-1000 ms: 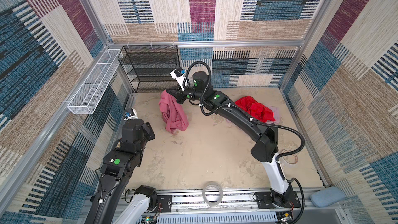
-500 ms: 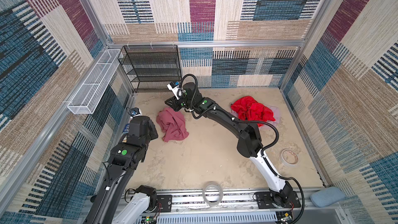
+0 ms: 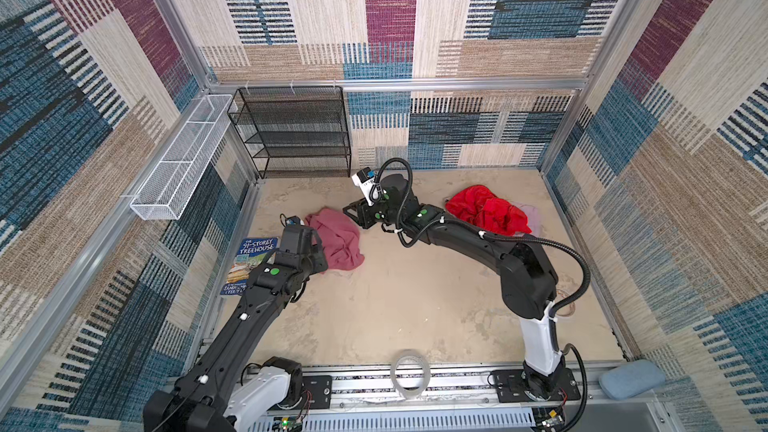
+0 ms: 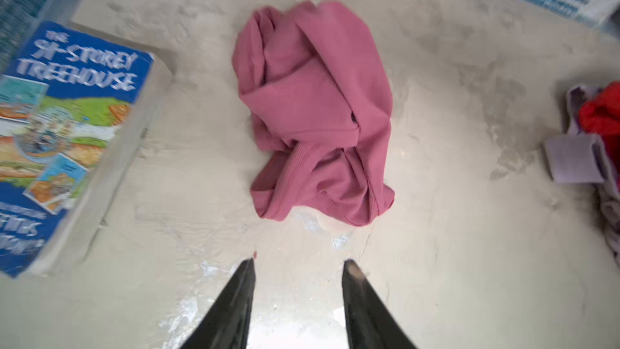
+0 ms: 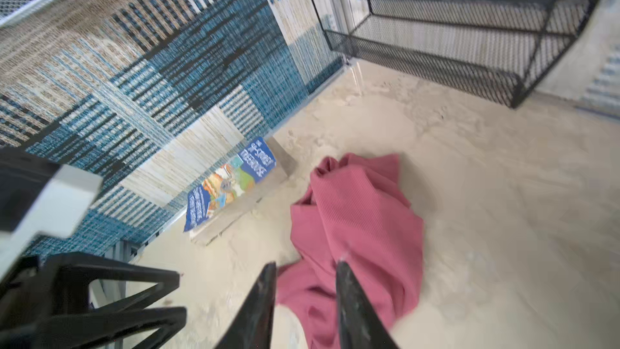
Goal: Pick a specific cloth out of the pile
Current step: 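Grasp the pink shirt with the left gripper while the right arm draws back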
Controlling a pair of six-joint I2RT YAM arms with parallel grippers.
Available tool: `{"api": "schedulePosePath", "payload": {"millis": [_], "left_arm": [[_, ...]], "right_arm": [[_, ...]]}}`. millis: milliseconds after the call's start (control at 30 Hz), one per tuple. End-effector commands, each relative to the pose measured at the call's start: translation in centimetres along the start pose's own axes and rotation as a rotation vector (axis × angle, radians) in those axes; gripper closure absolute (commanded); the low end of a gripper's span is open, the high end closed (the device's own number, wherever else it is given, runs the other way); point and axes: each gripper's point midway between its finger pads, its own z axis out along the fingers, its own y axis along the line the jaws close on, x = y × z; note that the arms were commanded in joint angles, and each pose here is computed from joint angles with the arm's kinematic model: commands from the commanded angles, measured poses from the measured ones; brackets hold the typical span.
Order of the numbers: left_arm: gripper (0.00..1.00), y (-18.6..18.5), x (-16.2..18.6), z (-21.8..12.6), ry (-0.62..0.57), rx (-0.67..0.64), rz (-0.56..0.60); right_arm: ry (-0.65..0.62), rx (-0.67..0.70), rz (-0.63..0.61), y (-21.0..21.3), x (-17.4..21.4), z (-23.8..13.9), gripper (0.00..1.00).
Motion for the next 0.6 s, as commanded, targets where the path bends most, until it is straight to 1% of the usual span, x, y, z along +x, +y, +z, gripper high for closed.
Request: {"api": "schedulePosePath", "payload": {"millis": [0,100,200,367,567], "left_arm": [[0.53,-2.8,0.8,1.4,0.023,0.092,-0.017],[0.53,-3.9,2.3,2.8,0.074,0.096,0.014],[0.52,-4.7,3.3,4.3,0.101,0.097,0.045],[0.52,-5.6,4.2,6.7,0.142,0.097,0.075],[0.52,-6.8,4.0,8.8,0.164,0.103,0.096]], "right_arm": [[-0.07,0.027,0.059,-1.4,-0.4,-2.2,0.67],[-0.067,0.081,0.085,-3.3,1.0,-4.5,0.66],[-0.066,0.146,0.081,-4.6,2.4,-6.2,0.65],[-0.053,0.202,0.095,-5.7,4.0,-7.4,0.65],[-0.057,0.229,0.104,-6.2,4.7,-8.4,0.65]]}}
